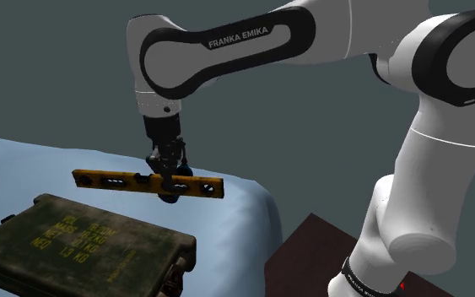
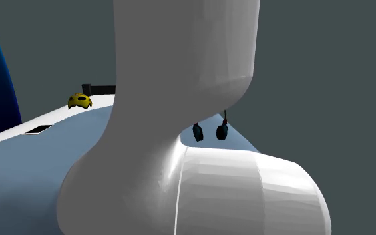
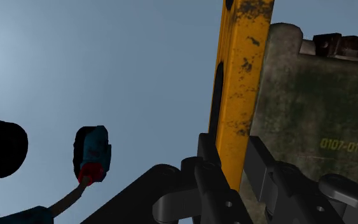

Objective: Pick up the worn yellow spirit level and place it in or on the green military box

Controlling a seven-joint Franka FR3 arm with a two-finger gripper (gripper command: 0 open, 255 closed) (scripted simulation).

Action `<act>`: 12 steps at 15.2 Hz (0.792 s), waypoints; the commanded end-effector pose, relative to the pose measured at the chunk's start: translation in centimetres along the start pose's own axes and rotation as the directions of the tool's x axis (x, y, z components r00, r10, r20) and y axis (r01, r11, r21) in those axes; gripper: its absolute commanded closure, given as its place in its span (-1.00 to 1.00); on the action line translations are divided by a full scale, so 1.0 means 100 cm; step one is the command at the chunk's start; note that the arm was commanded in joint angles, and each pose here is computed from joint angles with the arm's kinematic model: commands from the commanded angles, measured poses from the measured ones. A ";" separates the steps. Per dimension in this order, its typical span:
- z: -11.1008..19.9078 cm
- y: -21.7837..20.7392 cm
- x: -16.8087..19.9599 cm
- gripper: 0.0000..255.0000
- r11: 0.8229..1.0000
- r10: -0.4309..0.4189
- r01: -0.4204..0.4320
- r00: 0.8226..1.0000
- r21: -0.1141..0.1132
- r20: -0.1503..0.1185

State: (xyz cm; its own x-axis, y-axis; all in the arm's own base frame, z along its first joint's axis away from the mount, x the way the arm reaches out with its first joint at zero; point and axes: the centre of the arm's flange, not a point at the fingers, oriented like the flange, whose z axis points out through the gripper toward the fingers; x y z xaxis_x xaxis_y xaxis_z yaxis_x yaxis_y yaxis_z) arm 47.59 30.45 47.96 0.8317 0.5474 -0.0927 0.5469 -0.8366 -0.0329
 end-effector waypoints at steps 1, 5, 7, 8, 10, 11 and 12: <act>-0.005 -0.018 0.007 1.00 1.000 0.000 0.000 1.000 0.000 0.000; -0.014 -0.065 0.030 1.00 1.000 0.000 0.000 1.000 0.000 0.000; -0.018 -0.088 0.041 1.00 1.000 0.000 0.000 1.000 0.000 0.000; -0.020 -0.100 0.047 1.00 1.000 0.000 0.000 1.000 0.000 0.000; -0.025 -0.123 0.059 1.00 1.000 0.000 0.000 1.000 0.000 0.000; -0.026 -0.130 0.062 1.00 1.000 0.000 0.000 1.000 0.000 0.000; -0.021 -0.130 0.063 1.00 1.000 0.000 0.000 1.000 0.000 0.000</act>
State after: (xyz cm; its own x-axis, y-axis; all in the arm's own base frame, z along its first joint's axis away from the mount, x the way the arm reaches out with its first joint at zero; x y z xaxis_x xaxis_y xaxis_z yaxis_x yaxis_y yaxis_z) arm 46.06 44.38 50.03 0.8311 0.5482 -0.0933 0.5478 -0.8360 -0.0329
